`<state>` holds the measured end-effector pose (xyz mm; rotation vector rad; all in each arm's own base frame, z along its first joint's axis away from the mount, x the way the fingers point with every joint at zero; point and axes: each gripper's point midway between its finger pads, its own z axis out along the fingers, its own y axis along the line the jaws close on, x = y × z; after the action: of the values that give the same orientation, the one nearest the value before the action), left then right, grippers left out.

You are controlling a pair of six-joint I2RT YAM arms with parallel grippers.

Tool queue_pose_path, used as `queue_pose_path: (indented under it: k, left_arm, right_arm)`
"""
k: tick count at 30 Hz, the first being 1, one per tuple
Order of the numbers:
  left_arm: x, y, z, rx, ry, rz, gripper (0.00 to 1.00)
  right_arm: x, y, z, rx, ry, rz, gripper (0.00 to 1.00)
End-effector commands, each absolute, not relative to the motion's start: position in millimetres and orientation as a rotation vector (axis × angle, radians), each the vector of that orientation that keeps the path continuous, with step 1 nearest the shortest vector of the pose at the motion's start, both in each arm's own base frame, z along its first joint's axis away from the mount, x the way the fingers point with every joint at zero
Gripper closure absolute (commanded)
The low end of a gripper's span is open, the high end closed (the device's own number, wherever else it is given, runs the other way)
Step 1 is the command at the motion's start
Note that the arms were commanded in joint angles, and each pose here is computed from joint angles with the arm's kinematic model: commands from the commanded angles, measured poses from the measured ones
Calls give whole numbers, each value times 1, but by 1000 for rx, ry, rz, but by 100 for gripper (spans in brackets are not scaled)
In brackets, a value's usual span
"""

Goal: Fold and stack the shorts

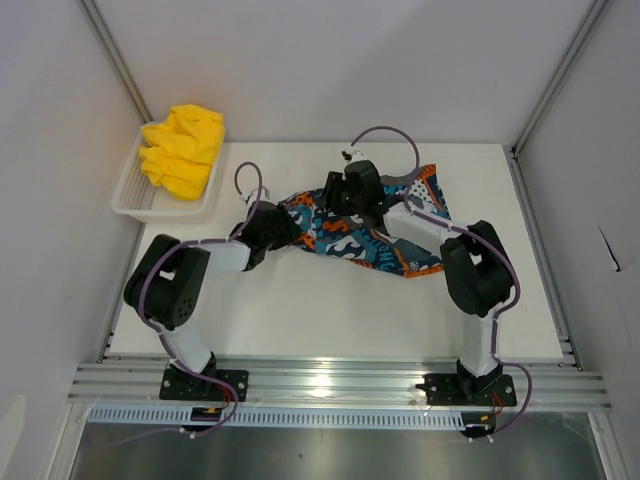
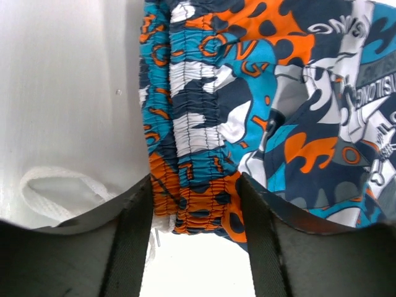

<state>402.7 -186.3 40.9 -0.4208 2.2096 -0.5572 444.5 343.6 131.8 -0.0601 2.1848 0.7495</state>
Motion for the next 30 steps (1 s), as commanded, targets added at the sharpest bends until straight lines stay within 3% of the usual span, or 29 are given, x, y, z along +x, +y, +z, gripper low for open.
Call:
queue_pose_path:
  k: [1, 4, 8, 10, 17, 21, 25, 30]
  left_arm:
    - [413, -189, 46, -388, 2197, -481, 44]
    - [413, -185, 45, -390, 2208, -443, 57]
    - [411, -181, 51, -382, 2206, -412, 59]
    - [409, -181, 58, -364, 2199, -417, 66]
    - [389, -191, 76, -301, 2210, -463, 65]
    - [371, -203, 79, -253, 2236, -496, 51]
    - [355, -210, 77, -216, 2297, -522, 19]
    - [356, -194, 76, -241, 2332, -458, 10]
  right_arm:
    - [447, 325, 122, -50, 2187, 682, 50]
    - [443, 327, 113, -68, 2204, 687, 51]
    - [439, 330, 101, -98, 2232, 688, 51]
    - [438, 332, 97, -114, 2243, 689, 51]
    - [429, 339, 77, -197, 2282, 689, 51]
    - [422, 342, 71, -226, 2297, 693, 51]
    - [415, 347, 70, -257, 2294, 707, 51]
    - [418, 361, 81, -286, 2257, 730, 52]
